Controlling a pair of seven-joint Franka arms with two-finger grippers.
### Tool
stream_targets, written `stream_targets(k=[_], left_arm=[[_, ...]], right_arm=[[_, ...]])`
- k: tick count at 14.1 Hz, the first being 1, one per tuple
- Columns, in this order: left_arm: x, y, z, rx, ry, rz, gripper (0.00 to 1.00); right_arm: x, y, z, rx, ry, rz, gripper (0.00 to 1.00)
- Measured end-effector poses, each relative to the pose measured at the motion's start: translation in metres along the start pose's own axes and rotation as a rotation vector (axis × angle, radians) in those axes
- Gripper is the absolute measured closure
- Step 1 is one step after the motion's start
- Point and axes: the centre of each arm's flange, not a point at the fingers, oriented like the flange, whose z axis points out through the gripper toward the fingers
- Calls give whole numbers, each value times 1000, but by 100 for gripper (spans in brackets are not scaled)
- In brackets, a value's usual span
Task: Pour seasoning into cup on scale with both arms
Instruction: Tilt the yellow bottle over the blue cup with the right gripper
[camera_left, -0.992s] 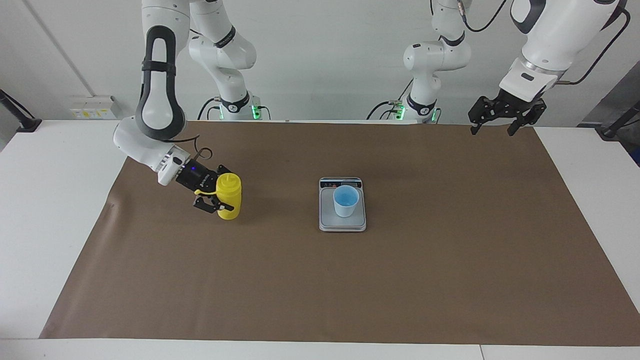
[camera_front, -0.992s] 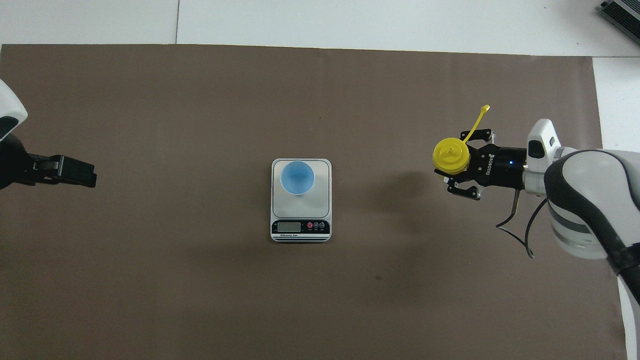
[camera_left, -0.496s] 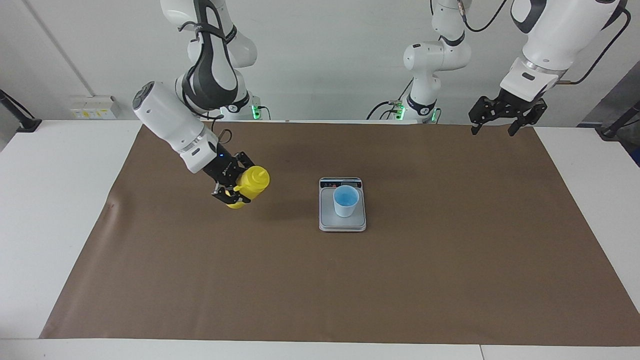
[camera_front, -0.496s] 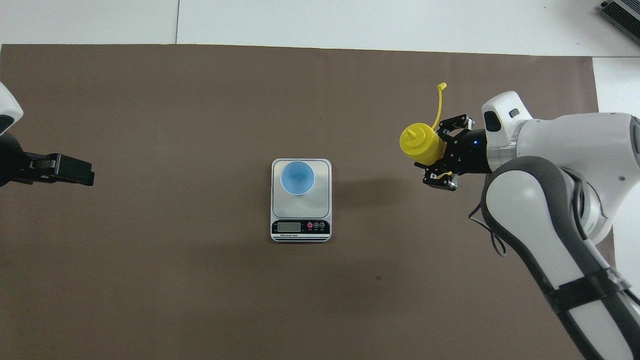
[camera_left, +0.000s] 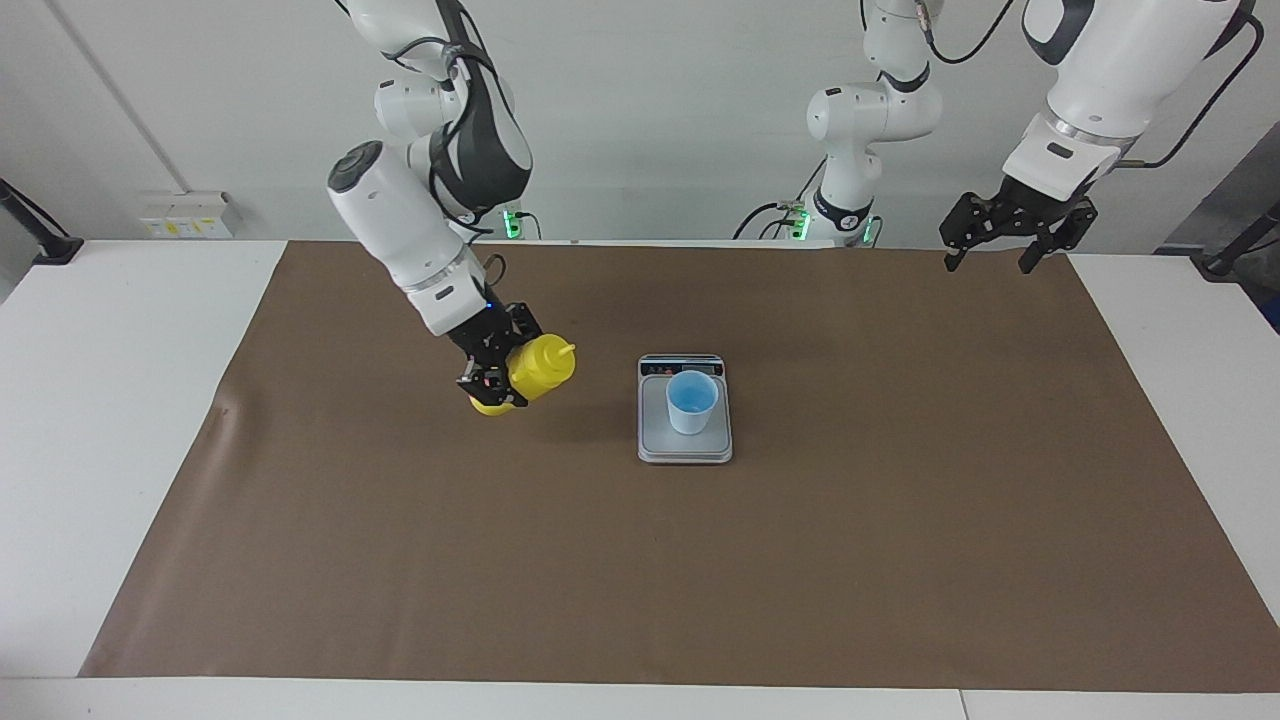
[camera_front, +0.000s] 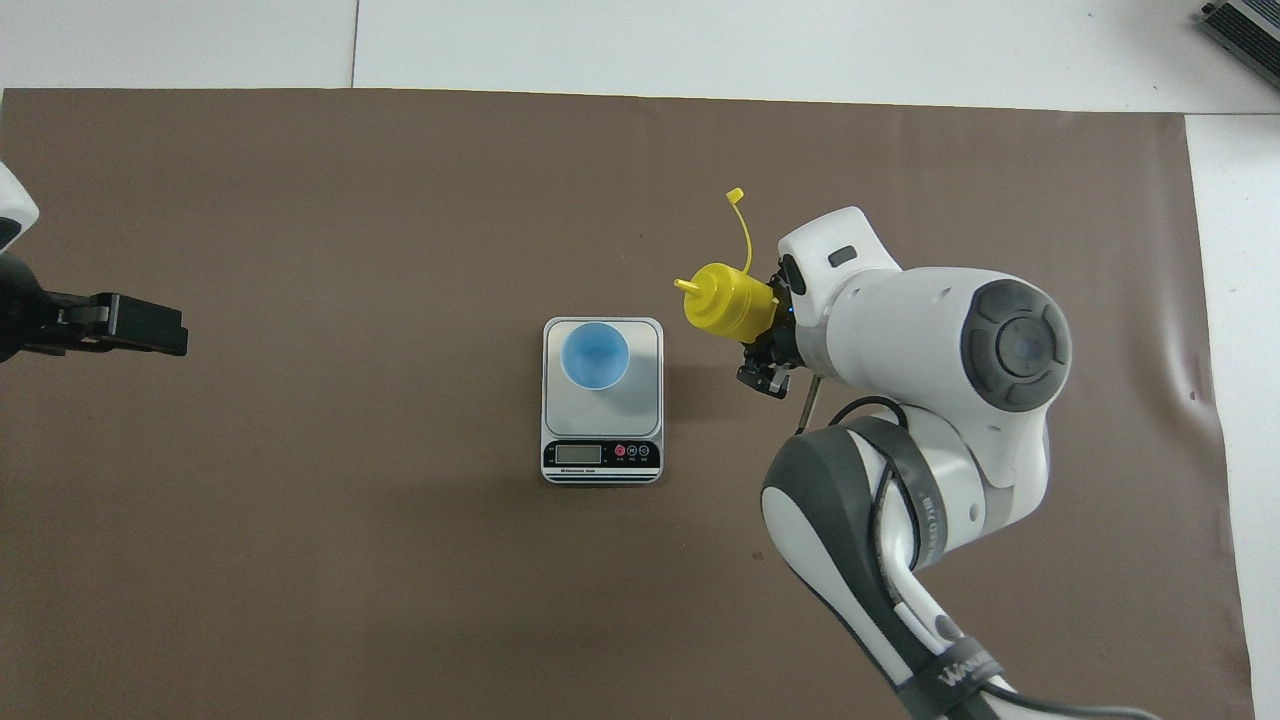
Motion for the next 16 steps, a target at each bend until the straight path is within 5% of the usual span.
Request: stream_targets(k=[8,16], left_arm=[[0,0,0,0,1,3,0],[0,1,0,8,1,8,0]], right_arm=[[53,-24,27,-170,-195,-348,47],[80,-35,53,-301,-386,-455,47]])
